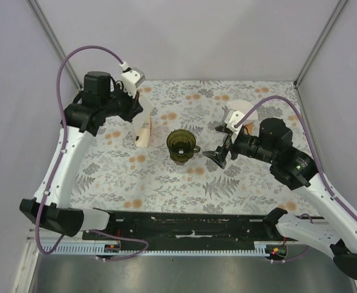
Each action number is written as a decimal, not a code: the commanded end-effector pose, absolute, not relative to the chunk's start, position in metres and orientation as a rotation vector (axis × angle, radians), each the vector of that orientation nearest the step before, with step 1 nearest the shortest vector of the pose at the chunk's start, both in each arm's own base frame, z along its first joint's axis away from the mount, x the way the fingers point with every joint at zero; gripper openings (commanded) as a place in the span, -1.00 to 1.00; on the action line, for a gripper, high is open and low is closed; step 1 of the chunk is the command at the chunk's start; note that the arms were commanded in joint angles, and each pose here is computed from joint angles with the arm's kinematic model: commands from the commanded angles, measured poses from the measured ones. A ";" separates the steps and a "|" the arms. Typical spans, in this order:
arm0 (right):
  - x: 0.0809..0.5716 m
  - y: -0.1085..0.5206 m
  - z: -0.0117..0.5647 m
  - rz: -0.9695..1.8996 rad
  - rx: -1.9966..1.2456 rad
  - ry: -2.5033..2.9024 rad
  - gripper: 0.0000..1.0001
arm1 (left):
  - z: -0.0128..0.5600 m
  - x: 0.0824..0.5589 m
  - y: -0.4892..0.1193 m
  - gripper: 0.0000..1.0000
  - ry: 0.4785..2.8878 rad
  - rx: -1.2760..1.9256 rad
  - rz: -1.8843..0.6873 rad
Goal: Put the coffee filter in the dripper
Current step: Pick up the coffee filter from the coffee filter holder.
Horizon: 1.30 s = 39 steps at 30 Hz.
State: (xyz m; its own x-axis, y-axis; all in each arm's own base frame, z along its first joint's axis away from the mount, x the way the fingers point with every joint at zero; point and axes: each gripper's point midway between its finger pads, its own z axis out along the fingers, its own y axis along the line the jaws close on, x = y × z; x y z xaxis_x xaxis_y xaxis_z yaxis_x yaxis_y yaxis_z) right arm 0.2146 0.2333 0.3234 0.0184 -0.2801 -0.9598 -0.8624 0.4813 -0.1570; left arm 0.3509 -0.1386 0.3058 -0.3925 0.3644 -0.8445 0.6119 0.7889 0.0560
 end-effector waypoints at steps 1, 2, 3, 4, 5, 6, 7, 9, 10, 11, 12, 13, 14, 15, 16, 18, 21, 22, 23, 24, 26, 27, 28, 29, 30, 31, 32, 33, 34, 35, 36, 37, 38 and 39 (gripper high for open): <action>0.197 0.254 0.380 0.737 -1.106 1.315 0.96 | 0.346 0.266 -0.168 -0.96 1.906 1.031 -0.632; 0.195 0.260 0.387 0.765 -1.120 1.286 0.96 | 0.352 0.250 -0.171 -0.96 1.884 1.068 -0.684; 0.192 0.265 0.394 0.798 -1.132 1.253 0.96 | 0.359 0.238 -0.173 -0.96 1.855 1.103 -0.712; 0.190 0.271 0.399 0.833 -1.137 1.234 0.96 | 0.365 0.223 -0.174 -0.96 1.833 1.137 -0.755; 0.189 0.277 0.407 0.868 -1.142 1.206 0.96 | 0.371 0.209 -0.176 -0.96 1.804 1.171 -0.788; 0.189 0.284 0.412 0.910 -1.146 1.181 0.96 | 0.377 0.196 -0.176 -0.96 1.769 1.206 -0.811; 0.185 0.291 0.416 0.960 -1.160 1.156 0.94 | 0.383 0.184 -0.178 -0.96 1.725 1.244 -0.836; 0.182 0.305 0.425 1.033 -1.184 1.124 0.90 | 0.391 0.163 -0.178 -0.96 1.651 1.302 -0.868; 0.182 0.313 0.424 1.066 -1.199 1.122 0.89 | 0.392 0.153 -0.177 -0.96 1.634 1.322 -0.886; 0.180 0.323 0.425 1.100 -1.215 1.112 0.86 | 0.392 0.148 -0.177 -0.96 1.628 1.330 -0.894; 0.176 0.331 0.424 1.128 -1.240 1.104 0.86 | 0.392 0.146 -0.177 -0.96 1.630 1.327 -0.902; 0.172 0.340 0.423 1.150 -1.269 1.094 0.86 | 0.392 0.144 -0.177 -0.96 1.633 1.323 -0.906; 0.168 0.347 0.421 1.164 -1.298 1.086 0.86 | 0.393 0.143 -0.177 -0.96 1.630 1.323 -0.911; 0.166 0.356 0.416 1.176 -1.326 1.089 0.86 | 0.394 0.141 -0.177 -0.96 1.622 1.325 -0.915; 0.165 0.361 0.414 1.181 -1.344 1.085 0.83 | 0.394 0.139 -0.177 -0.96 1.616 1.327 -0.921; 0.163 0.373 0.412 1.204 -1.368 1.080 0.72 | 0.393 0.138 -0.178 -0.96 1.606 1.338 -0.936; 0.155 0.385 0.411 1.279 -1.413 1.062 0.35 | 0.387 0.140 -0.180 -0.96 1.617 1.342 -0.956; 0.155 0.388 0.410 1.298 -1.423 1.059 0.11 | 0.386 0.140 -0.180 -0.96 1.621 1.339 -0.962; 0.154 0.390 0.408 1.319 -1.433 1.065 -0.23 | 0.387 0.140 -0.181 -0.96 1.614 1.341 -0.966; 0.154 0.393 0.405 1.333 -1.444 1.068 -0.49 | 0.388 0.139 -0.181 -0.96 1.610 1.342 -0.970; 0.155 0.395 0.399 1.341 -1.450 1.085 -1.00 | 0.392 0.138 -0.182 -0.96 1.598 1.341 -0.969; 0.154 0.394 0.395 1.339 -1.455 1.093 -1.00 | 0.393 0.139 -0.181 -0.88 1.602 1.334 -0.964; 0.154 0.393 0.392 1.330 -1.460 1.091 -1.00 | 0.393 0.141 -0.181 -0.58 1.608 1.324 -0.953; 0.153 0.390 0.391 1.319 -1.466 1.084 -1.00 | 0.393 0.143 -0.180 -0.29 1.622 1.314 -0.938; 0.150 0.387 0.389 1.310 -1.475 1.078 -1.00 | 0.393 0.147 -0.177 0.02 1.642 1.302 -0.902; 0.150 0.382 0.385 1.292 -1.481 1.083 -1.00 | 0.393 0.149 -0.173 0.13 1.657 1.296 -0.862; 0.148 0.375 0.383 1.277 -1.488 1.086 -1.00 | 0.394 0.152 -0.168 0.15 1.662 1.295 -0.805; 0.146 0.369 0.381 1.260 -1.495 1.083 -1.00 | 0.396 0.152 -0.164 0.14 1.660 1.300 -0.758; 0.144 0.363 0.378 1.248 -1.503 1.080 -1.00 | 0.398 0.149 -0.161 0.12 1.651 1.310 -0.737; 0.141 0.359 0.376 1.240 -1.508 1.074 -1.00 | 0.402 0.145 -0.160 0.11 1.632 1.325 -0.729; 0.139 0.357 0.375 1.233 -1.511 1.069 -1.00 | 0.404 0.141 -0.161 0.09 1.615 1.336 -0.743; 0.138 0.356 0.375 1.232 -1.511 1.073 -1.00 | 0.407 0.138 -0.162 0.08 1.602 1.335 -0.754; 0.138 0.355 0.374 1.231 -1.511 1.079 -1.00 | 0.409 0.136 -0.165 0.09 1.586 1.341 -0.774; 0.139 0.355 0.374 1.225 -1.507 1.086 -1.00 | 0.409 0.135 -0.167 0.08 1.579 1.345 -0.794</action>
State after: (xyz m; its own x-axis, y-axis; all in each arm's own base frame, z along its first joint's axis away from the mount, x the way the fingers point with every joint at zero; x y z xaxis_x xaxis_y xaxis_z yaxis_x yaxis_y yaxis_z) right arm 0.1458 0.3651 0.3637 0.0711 -0.1211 -0.9901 -0.9750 -0.2181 -0.0433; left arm 0.1643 -0.1713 0.4103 -0.0021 0.3948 -0.9188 0.9622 0.2510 0.1056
